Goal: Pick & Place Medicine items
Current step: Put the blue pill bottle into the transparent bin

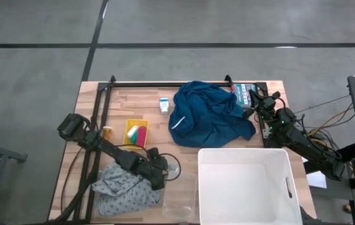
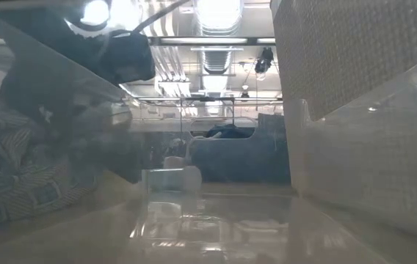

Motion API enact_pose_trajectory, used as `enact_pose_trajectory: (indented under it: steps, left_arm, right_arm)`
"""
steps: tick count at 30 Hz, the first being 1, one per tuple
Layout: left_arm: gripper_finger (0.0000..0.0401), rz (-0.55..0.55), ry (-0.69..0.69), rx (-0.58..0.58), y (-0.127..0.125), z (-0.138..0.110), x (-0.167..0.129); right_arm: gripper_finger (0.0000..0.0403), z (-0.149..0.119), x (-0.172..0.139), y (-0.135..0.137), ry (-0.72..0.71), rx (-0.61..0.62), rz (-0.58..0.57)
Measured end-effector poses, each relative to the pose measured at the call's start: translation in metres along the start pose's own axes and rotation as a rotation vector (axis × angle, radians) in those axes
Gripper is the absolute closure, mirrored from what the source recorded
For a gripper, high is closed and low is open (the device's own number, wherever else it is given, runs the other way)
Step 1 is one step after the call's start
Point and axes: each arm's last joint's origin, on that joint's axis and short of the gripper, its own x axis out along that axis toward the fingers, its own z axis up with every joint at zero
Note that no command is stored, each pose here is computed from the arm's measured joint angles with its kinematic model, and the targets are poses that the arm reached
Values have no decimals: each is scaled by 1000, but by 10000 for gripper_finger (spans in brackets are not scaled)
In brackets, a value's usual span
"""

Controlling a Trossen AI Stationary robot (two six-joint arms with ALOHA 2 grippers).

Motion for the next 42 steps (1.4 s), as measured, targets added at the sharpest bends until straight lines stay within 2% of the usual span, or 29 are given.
enact_pose_trajectory:
  steps: [4, 10, 16, 22, 30, 36, 42]
  left_arm:
    - [126, 7, -3, 26, 1, 1, 0]
    - [126, 50, -23, 232, 2, 1, 0]
    - [126, 97, -39, 315, 4, 1, 0]
    - [126, 97, -48, 329, 2, 4, -1]
    - [126, 70, -72, 414, -5, 11, -4]
    - [126, 15, -106, 438, -6, 16, -3]
    - [126, -33, -81, 412, 3, 21, 1]
  right_arm:
    - [394, 0, 0, 0, 0, 0, 0]
    - [394, 0, 0, 0, 0, 0, 0]
    - [394, 0, 0, 0, 0, 0, 0]
    - [394, 0, 0, 0, 0, 0, 0]
    - [394, 0, 0, 0, 0, 0, 0]
    - [394, 0, 0, 0, 0, 0, 0]
    - [394, 0, 0, 0, 0, 0, 0]
